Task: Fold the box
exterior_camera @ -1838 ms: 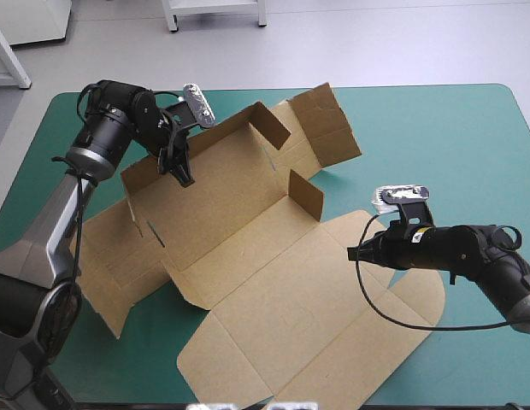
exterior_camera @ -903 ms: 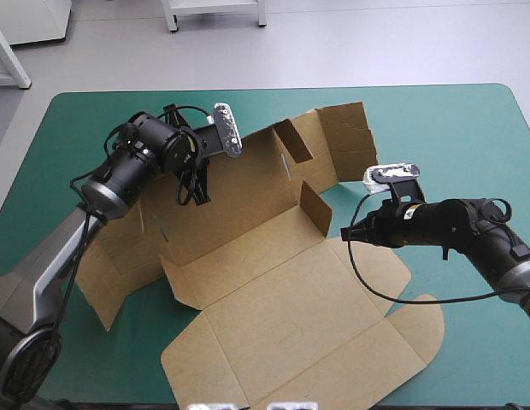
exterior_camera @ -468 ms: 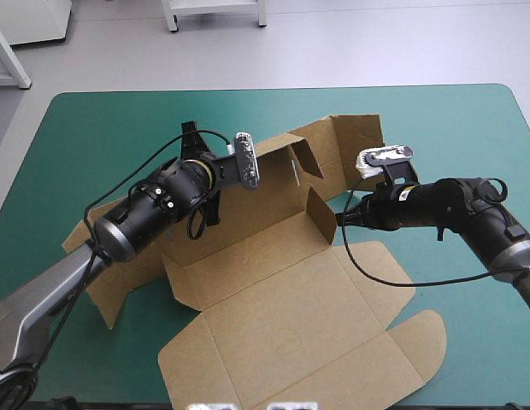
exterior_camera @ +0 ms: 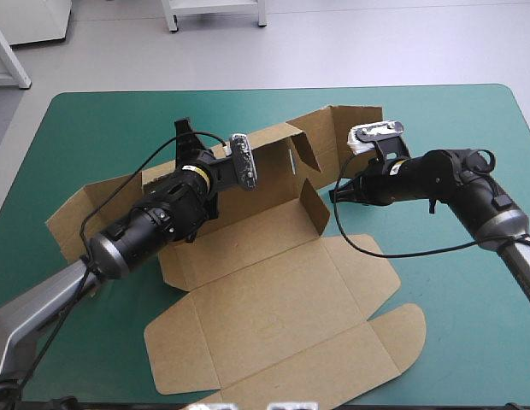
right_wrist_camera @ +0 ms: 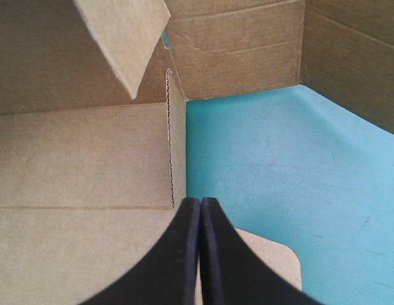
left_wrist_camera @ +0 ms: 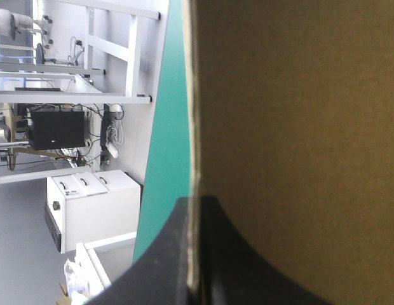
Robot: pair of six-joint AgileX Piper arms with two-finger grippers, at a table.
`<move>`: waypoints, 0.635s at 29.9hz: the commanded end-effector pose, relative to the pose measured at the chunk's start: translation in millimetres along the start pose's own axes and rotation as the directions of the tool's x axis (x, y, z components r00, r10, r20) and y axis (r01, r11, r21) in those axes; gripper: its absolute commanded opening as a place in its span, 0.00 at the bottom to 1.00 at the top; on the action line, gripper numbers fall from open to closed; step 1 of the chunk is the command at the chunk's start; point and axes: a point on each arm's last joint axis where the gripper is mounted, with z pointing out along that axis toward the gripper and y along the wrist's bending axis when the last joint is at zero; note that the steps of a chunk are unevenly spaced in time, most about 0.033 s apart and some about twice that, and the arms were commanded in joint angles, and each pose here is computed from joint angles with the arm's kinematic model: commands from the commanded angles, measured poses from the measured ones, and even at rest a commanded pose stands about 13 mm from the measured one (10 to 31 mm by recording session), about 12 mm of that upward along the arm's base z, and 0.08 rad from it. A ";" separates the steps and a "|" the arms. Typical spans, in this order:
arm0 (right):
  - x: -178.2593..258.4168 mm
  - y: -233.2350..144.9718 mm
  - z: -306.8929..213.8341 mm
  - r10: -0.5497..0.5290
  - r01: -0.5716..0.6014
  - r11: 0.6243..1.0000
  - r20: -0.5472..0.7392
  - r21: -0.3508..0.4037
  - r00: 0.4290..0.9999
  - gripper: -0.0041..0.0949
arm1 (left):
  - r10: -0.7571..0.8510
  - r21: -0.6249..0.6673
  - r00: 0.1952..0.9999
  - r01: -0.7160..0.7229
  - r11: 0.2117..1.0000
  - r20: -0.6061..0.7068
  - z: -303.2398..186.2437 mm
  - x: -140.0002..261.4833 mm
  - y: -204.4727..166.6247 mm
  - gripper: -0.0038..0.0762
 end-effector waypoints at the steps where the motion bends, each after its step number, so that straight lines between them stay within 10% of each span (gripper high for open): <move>1: -18.4 3.5 -17.6 -0.020 0.020 1.000 0.102 0.001 0.995 0.02 | -0.009 -0.106 0.994 0.021 0.994 0.109 -27.4 -3.6 22.8 0.04; 19: -35.5 4.8 -23.2 -0.036 0.035 0.999 0.127 0.009 0.991 0.02 | 0.035 -0.096 0.996 -0.027 0.995 0.083 -17.2 -4.5 -26.2 0.04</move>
